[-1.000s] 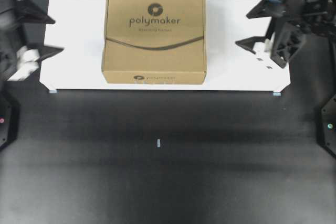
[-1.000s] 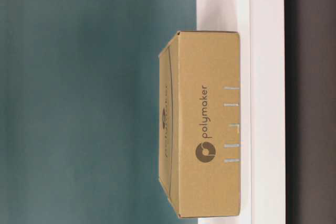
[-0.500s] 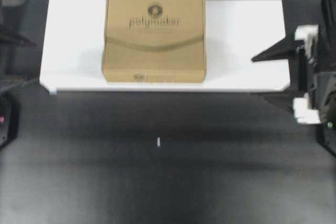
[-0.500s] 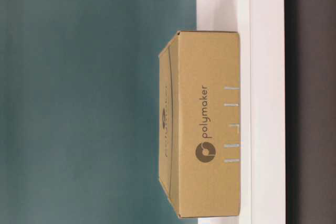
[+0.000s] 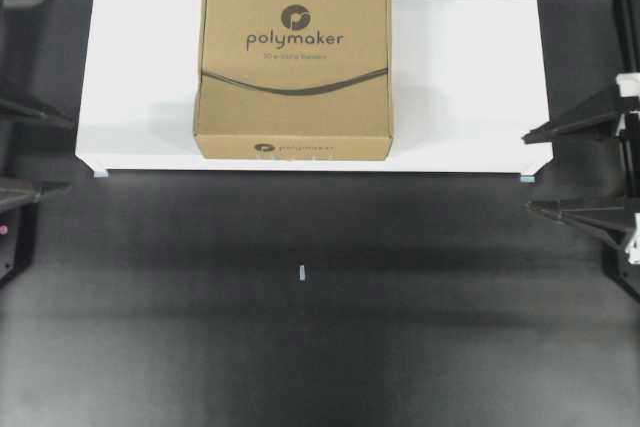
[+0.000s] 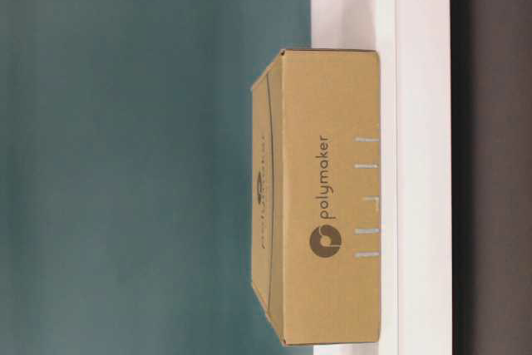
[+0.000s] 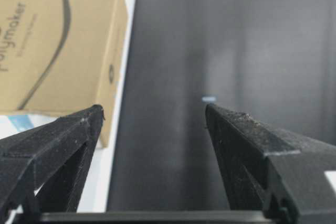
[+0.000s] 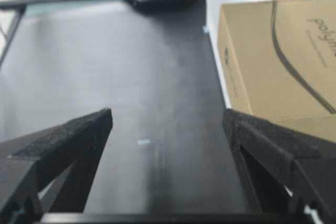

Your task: Place the cardboard box on the stand after clamping it between your arms.

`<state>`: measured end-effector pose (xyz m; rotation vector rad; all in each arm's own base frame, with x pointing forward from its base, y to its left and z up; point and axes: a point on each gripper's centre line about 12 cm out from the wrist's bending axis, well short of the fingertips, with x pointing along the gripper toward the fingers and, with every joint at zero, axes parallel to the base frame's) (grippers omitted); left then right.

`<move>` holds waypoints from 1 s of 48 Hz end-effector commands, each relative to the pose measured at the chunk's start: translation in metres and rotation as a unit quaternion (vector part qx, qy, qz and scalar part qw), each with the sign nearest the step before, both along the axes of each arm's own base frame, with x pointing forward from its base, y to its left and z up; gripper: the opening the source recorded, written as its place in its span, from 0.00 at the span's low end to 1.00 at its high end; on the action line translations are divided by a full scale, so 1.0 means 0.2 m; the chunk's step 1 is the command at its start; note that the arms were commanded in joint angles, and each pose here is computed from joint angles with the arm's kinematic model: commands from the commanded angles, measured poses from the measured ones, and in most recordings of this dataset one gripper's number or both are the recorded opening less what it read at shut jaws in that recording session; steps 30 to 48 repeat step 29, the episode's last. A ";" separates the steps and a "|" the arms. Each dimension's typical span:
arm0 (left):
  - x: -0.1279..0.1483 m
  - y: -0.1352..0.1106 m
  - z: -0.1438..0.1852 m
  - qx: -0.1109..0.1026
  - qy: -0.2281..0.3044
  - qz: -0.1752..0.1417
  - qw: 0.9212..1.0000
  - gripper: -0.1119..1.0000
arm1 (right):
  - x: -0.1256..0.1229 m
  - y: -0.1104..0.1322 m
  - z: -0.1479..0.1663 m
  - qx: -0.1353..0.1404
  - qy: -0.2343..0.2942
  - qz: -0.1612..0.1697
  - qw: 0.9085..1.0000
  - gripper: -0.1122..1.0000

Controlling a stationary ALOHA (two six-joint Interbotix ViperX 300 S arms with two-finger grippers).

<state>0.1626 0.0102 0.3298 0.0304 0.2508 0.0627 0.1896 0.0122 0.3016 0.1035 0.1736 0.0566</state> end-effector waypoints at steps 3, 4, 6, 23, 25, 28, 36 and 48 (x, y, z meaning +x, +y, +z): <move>0.01 -0.01 0.02 -0.001 -0.006 -0.009 1.000 0.79 | -0.03 0.01 -0.01 0.008 -0.013 0.003 1.000 0.83; 0.01 -0.02 0.02 -0.001 -0.006 -0.010 1.000 0.79 | -0.04 0.01 -0.01 0.008 -0.016 0.006 1.000 0.83; 0.01 -0.02 0.01 -0.001 -0.006 -0.010 1.000 0.79 | -0.06 0.01 -0.02 0.009 -0.021 0.007 1.000 0.83; -0.04 -0.02 -0.03 -0.002 -0.009 -0.009 1.000 0.79 | -0.22 0.00 -0.11 0.015 -0.041 0.009 0.999 0.83; -0.04 -0.02 -0.03 -0.002 -0.012 -0.009 1.000 0.79 | -0.23 0.00 -0.11 0.016 -0.041 0.009 0.999 0.83; -0.06 -0.02 -0.03 -0.002 -0.017 -0.010 1.000 0.79 | -0.24 0.00 -0.12 0.016 -0.037 0.009 0.999 0.83; -0.06 -0.02 -0.03 -0.002 -0.019 -0.010 1.000 0.79 | -0.24 0.00 -0.12 0.016 -0.037 0.008 0.999 0.83; -0.06 -0.02 -0.03 -0.002 -0.019 -0.010 1.000 0.79 | -0.24 0.00 -0.12 0.016 -0.037 0.008 0.999 0.83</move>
